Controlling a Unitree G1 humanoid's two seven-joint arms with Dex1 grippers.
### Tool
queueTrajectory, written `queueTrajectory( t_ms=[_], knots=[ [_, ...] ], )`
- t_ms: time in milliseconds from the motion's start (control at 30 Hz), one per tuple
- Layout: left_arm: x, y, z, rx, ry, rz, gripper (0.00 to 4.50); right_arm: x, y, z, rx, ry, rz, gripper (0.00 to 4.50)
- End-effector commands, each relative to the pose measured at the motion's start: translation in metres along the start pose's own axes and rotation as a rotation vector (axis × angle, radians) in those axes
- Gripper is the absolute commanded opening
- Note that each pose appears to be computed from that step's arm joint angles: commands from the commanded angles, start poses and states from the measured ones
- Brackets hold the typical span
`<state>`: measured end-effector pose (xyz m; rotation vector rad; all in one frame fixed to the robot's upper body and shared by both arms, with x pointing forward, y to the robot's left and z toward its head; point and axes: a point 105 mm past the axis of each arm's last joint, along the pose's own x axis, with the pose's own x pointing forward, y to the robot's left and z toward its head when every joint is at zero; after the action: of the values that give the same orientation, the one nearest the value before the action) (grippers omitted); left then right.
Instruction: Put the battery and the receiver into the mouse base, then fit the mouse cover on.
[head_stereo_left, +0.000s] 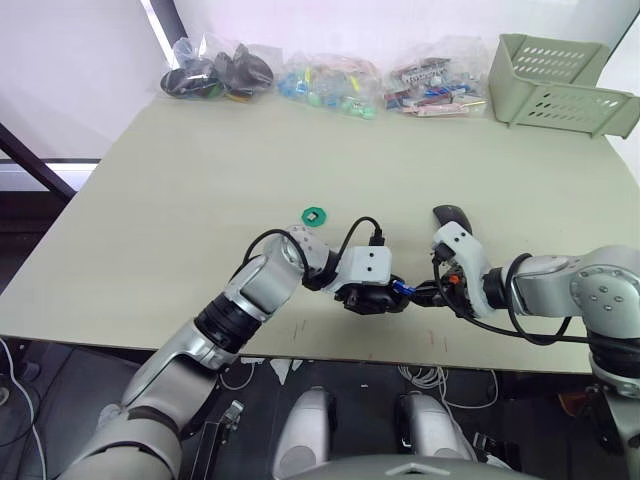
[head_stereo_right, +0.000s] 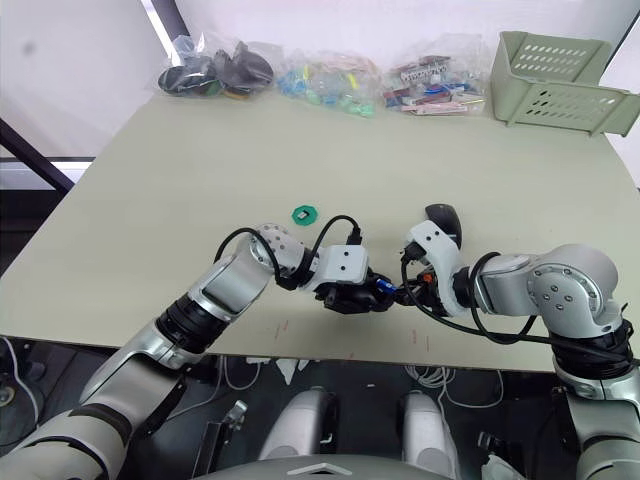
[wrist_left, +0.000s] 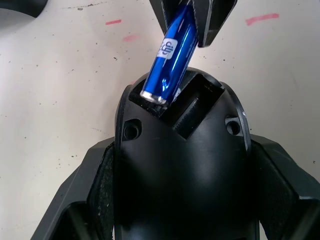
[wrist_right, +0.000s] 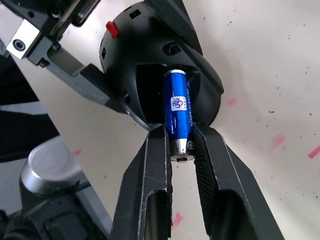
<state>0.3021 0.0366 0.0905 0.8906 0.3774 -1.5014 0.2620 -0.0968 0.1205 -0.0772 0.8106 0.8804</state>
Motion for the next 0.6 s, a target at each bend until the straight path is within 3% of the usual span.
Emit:
queueTrajectory(
  t_ms=[33, 600],
  knots=[
    [0.011, -0.005, -0.018, -0.04, 0.072, -0.003, 2.95, 0.003, 0.01, -0.001, -0.001, -0.01, 0.022, 0.15],
    [0.014, -0.005, -0.019, -0.033, 0.076, -0.01, 2.95, 0.029, 0.014, -0.012, 0.146, -0.003, -0.067, 0.15]
  ],
)
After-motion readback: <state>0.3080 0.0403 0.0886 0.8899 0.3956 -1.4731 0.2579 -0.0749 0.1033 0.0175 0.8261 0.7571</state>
